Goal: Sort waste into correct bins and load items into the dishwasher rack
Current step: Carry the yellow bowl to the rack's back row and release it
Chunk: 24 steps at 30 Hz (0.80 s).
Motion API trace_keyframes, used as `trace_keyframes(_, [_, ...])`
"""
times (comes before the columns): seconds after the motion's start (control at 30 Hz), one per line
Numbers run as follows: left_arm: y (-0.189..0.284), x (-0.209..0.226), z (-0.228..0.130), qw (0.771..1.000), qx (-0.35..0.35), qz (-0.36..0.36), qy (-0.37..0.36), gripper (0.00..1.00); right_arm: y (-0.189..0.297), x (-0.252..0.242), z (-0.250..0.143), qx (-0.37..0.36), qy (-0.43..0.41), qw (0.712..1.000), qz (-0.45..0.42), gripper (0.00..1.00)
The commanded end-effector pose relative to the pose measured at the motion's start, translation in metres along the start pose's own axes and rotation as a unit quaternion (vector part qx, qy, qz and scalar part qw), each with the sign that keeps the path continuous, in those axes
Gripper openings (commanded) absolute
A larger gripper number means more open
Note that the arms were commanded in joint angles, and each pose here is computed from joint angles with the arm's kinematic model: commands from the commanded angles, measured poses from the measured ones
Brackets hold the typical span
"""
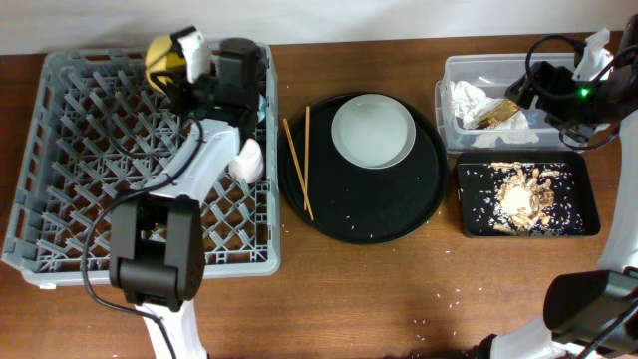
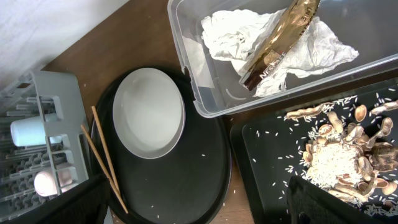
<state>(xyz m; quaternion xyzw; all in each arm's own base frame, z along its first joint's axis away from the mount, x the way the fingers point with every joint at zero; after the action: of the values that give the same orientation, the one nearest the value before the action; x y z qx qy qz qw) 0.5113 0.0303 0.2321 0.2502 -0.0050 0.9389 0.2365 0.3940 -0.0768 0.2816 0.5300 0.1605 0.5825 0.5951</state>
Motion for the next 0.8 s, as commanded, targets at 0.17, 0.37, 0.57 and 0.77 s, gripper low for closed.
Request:
trace_keyframes(0.17, [-0.013,-0.021,0.005,0.991,-0.019,-0.054,-0.120,0.01,-0.004,0.000,-0.001,0.005,0.008,1.000,-0.004,0.92])
trace_keyframes(0.37, [-0.020,-0.035,-0.023,0.987,-0.001,-0.038,-0.158,0.00,-0.004,0.000,-0.002,0.005,0.008,1.000,-0.004,0.92])
trace_keyframes(0.57, [-0.036,-0.026,-0.040,0.985,0.021,0.007,-0.173,0.00,-0.004,-0.003,-0.001,0.004,0.008,1.000,-0.013,0.92])
trace_keyframes(0.77, [-0.042,-0.016,-0.036,0.989,0.021,0.037,-0.144,0.00,-0.006,-0.009,-0.005,0.012,0.003,1.000,-0.028,0.92])
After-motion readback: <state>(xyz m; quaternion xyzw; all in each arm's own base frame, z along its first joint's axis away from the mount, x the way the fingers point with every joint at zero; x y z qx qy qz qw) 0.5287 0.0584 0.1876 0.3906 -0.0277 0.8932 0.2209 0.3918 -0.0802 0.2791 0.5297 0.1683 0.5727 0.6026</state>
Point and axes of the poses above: each gripper's point midway between its finger pads, its own y axis back along the fingers, its own x axis along the line the jaws close on, z = x × y, the point moved 2 cm from there along y, back along the fingers, and after that the axes turned 1 degree about y, right-handed, at the moved point
